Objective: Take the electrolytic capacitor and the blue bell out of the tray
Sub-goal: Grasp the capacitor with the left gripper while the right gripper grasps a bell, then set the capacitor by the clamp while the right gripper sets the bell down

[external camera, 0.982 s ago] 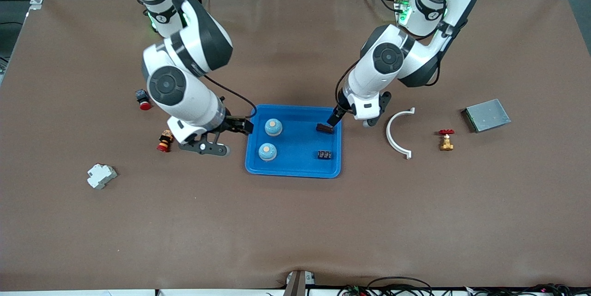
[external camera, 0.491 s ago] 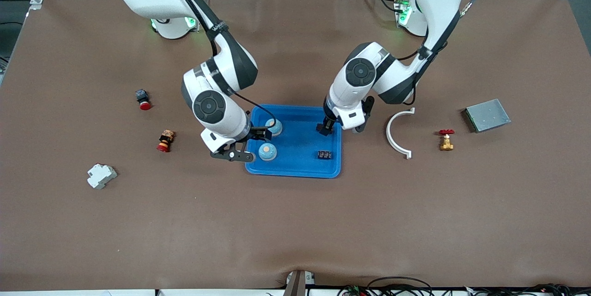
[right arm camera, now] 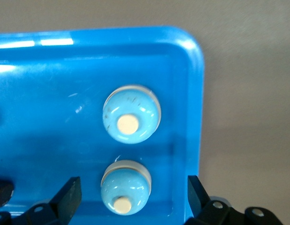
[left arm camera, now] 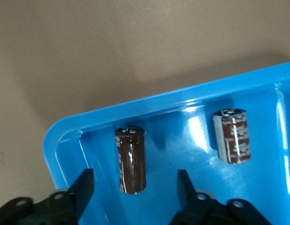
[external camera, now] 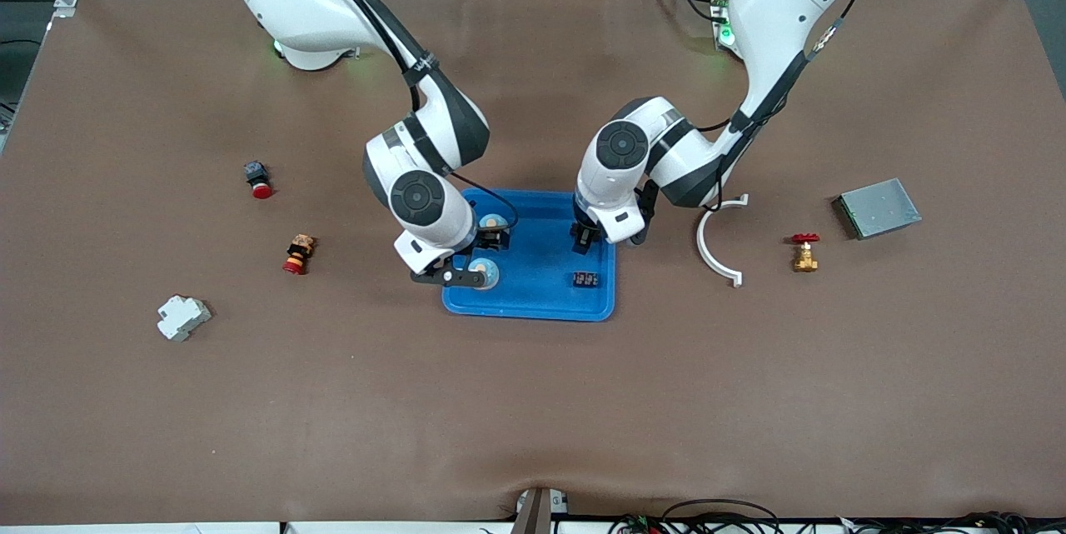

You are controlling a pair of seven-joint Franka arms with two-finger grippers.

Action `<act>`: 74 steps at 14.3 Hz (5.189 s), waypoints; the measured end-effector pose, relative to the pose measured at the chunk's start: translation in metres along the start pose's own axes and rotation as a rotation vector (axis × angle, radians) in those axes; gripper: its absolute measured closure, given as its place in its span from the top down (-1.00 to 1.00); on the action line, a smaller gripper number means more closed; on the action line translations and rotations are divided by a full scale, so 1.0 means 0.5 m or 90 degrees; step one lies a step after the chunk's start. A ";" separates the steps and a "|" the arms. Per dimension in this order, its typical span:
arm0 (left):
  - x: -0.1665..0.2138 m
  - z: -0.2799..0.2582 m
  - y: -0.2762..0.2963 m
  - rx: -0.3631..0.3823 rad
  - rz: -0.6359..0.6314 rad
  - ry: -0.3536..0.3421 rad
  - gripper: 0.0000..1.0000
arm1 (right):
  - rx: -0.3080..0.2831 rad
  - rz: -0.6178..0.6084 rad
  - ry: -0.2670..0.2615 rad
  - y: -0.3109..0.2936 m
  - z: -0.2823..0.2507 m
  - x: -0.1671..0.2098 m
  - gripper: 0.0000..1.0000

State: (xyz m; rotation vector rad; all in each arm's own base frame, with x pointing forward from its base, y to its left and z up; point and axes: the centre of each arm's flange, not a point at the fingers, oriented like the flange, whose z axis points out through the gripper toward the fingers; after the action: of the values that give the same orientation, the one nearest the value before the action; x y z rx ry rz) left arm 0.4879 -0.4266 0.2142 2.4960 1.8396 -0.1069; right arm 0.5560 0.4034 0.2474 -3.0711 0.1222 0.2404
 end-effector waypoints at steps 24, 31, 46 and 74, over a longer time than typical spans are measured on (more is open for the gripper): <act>0.185 -0.239 0.059 -0.003 -0.037 0.121 -0.40 | -0.021 -0.017 0.001 -0.038 0.151 -0.082 1.00; 0.470 -0.216 0.025 0.135 -0.033 0.111 -0.40 | -0.014 -0.018 0.009 -0.043 0.158 -0.081 0.33; 0.607 -0.027 -0.070 0.111 -0.031 0.052 -0.40 | 0.003 -0.122 -0.065 0.387 -0.407 0.086 0.32; 0.261 -0.252 0.102 0.035 -0.063 0.001 1.00 | -0.043 -0.310 -0.028 0.898 0.038 0.285 0.32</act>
State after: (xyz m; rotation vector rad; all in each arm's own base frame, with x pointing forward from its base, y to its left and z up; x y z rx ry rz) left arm 0.5794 -0.3084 0.3288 2.4396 1.9883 -0.1618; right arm 0.6560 -0.0527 0.1826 -3.0325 -0.6367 0.2848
